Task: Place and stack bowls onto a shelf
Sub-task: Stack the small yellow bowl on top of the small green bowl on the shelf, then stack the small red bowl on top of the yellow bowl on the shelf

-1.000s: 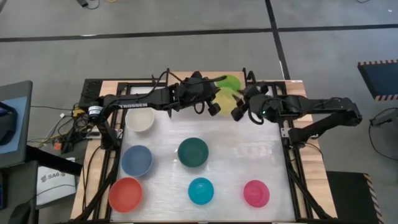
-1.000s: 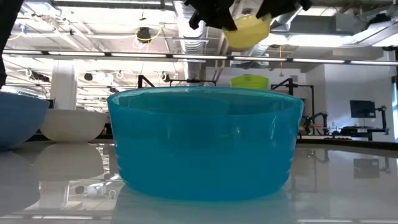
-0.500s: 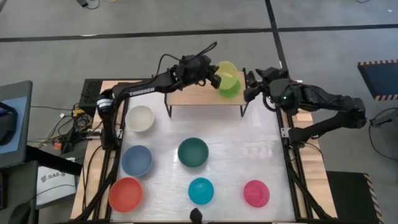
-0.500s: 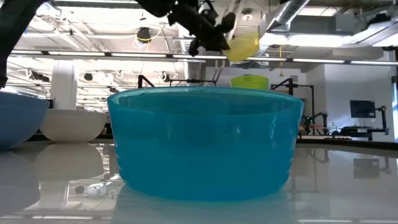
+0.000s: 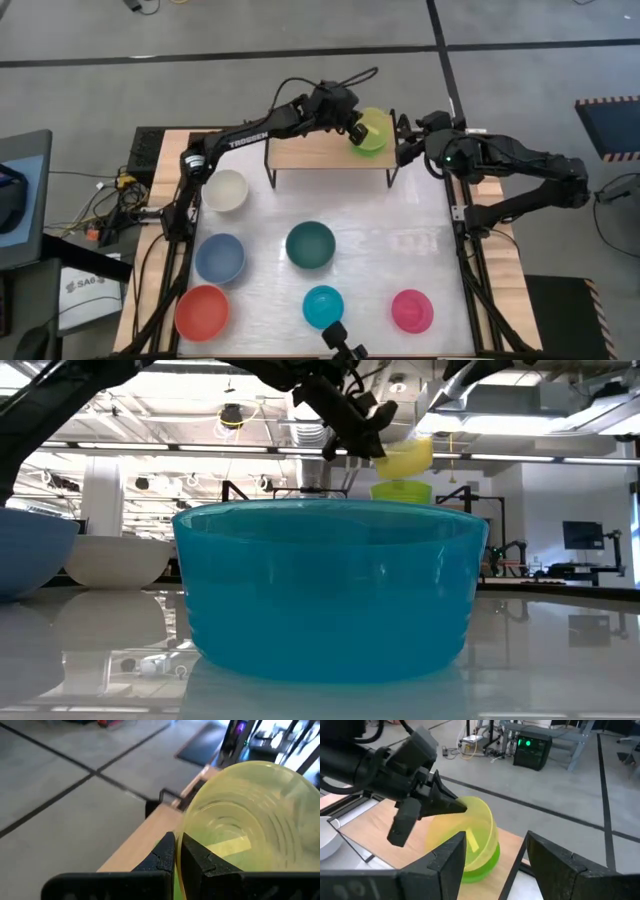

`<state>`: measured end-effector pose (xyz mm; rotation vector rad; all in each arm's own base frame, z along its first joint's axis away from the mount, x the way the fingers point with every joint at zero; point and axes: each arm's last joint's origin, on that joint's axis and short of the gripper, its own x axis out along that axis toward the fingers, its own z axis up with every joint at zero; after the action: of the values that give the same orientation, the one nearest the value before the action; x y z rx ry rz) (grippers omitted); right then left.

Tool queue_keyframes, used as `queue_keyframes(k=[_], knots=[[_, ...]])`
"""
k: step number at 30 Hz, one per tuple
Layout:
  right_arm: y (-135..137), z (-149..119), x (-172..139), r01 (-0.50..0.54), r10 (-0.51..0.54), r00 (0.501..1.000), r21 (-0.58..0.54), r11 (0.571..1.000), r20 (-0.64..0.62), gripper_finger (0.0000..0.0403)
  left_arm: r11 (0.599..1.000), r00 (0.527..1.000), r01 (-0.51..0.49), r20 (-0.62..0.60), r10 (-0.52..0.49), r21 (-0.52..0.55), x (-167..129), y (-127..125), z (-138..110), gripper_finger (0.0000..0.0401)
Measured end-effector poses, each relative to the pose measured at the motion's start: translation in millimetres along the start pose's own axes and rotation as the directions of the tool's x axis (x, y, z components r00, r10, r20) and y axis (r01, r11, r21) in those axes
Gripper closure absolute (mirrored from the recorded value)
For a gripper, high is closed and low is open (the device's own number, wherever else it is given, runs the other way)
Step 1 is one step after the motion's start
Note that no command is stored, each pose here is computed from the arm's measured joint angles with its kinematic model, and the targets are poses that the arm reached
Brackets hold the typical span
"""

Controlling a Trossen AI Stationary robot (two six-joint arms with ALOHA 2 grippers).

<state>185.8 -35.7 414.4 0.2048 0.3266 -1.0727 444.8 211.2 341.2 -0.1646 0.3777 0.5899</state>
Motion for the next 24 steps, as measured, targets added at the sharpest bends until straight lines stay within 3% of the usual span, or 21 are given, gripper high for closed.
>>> queue_keyframes(k=[6,11,24], knots=[[-1,-3,0,0.000,0.000,1.000,0.021,1.000,-0.029,0.0170,0.999,1.000,-0.005,-0.028,0.006,0.047,-2,7,1,0.0401],[-1,-4,0,-0.010,0.011,0.999,0.036,0.999,-0.039,0.0170,0.998,0.998,0.050,-0.050,-0.049,0.025,0,14,0,0.0388],[-1,-4,0,-0.027,0.030,0.998,0.067,0.997,-0.051,0.0170,1.000,0.998,0.007,-0.058,-0.007,-0.007,0,23,0,0.0243]])
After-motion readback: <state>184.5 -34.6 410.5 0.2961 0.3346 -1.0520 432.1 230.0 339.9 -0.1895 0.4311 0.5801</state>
